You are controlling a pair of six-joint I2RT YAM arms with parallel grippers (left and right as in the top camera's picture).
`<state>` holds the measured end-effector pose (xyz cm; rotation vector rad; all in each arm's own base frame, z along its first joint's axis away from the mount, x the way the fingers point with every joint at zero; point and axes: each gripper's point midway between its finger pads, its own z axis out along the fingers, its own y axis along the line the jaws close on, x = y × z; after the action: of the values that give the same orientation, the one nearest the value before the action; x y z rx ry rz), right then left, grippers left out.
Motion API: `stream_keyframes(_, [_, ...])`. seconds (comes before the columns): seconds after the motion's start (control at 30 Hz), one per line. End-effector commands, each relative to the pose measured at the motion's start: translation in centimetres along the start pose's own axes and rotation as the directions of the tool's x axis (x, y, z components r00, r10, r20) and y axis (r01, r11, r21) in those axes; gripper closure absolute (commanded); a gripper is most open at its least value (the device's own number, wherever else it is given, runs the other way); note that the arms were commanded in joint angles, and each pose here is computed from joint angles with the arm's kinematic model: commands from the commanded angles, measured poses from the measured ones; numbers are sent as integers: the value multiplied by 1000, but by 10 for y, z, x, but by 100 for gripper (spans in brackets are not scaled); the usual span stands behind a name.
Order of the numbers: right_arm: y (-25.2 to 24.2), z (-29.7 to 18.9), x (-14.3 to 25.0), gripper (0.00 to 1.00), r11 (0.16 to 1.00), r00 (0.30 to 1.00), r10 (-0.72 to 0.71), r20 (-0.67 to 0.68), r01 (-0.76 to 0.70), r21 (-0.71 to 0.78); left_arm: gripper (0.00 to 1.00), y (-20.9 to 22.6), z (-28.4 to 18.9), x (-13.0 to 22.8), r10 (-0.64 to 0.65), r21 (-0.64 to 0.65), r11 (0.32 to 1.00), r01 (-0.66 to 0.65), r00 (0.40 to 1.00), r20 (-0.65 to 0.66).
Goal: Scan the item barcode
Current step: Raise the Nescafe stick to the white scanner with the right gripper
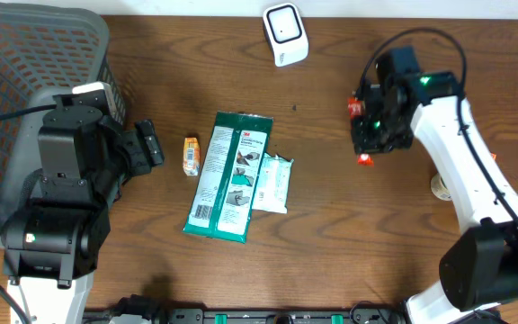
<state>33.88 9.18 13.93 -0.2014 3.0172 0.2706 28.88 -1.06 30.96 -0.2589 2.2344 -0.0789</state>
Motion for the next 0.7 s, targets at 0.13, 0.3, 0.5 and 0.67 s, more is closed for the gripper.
stream_keyframes(0.13, [32,-70,-40,99,999,982,-7,191,13,-29,13,2,-2,-4,-11,-7,1000,11,1000,12])
stream_keyframes(0.3, [49,-95,-61,99,998,955,-16,296,31,-47,13,2,-2,-4,-11,-7,1000,11,1000,12])
stream_keyframes(0.5, [52,-78,-70,99,999,958,-38,283,44,-14,13,2,-2,-4,-11,-7,1000,11,1000,12])
stream_keyframes(0.67, [52,-39,-78,99,997,976,-73,207,74,5,13,2,-2,-4,-11,-7,1000,11,1000,12])
